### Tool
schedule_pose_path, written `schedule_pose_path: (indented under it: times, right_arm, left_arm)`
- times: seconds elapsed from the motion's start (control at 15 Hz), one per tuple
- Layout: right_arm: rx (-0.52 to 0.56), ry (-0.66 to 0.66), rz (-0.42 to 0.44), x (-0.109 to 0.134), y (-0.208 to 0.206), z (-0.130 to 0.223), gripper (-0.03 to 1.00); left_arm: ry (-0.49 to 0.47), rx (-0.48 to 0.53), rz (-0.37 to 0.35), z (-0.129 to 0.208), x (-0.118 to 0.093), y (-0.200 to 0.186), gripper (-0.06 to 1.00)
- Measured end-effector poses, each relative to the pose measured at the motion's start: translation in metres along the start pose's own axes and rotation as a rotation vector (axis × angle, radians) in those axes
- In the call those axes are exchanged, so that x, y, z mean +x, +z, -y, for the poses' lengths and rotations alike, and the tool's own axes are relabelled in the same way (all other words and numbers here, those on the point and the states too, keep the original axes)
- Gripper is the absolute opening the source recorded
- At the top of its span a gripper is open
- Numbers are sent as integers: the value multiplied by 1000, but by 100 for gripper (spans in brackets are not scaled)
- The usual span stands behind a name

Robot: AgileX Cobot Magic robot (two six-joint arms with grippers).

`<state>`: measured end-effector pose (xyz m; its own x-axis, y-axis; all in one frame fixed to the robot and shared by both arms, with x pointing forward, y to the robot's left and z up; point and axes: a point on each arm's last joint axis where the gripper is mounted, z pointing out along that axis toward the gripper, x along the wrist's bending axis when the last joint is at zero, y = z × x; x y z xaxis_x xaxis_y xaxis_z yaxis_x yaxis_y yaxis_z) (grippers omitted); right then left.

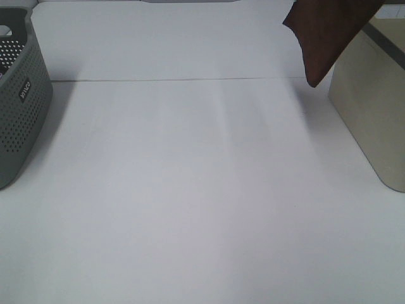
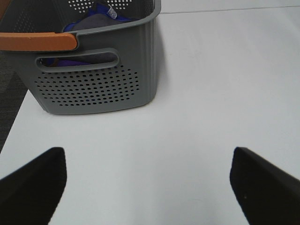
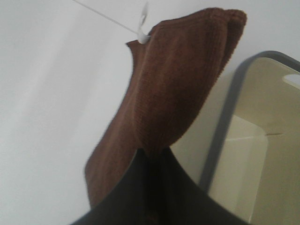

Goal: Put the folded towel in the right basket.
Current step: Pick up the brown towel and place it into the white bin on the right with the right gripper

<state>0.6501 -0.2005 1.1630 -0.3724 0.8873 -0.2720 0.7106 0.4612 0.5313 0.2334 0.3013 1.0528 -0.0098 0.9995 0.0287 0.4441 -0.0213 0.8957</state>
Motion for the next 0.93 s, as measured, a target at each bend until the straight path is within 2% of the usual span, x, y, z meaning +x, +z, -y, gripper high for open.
schedule_pose_path:
  times: [0.13, 0.2, 0.47, 0.67, 0.93]
  right_arm:
    - [-8, 96, 24, -38, -8, 12, 3]
    - [2, 212, 45, -81, -9, 30, 3]
    - [7, 398, 55, -151, -10, 72, 3]
    - [34, 463, 6, -176, 14, 92, 3]
    - [115, 475, -30, -178, 56, 102, 3]
  left_arm:
    - [0, 0, 0, 0, 0, 0, 88]
    - [0, 0, 0, 0, 0, 0, 88]
    - [0, 0, 0, 0, 0, 0, 88]
    - [0, 0, 0, 0, 0, 0, 88]
    - [0, 0, 0, 0, 0, 0, 88]
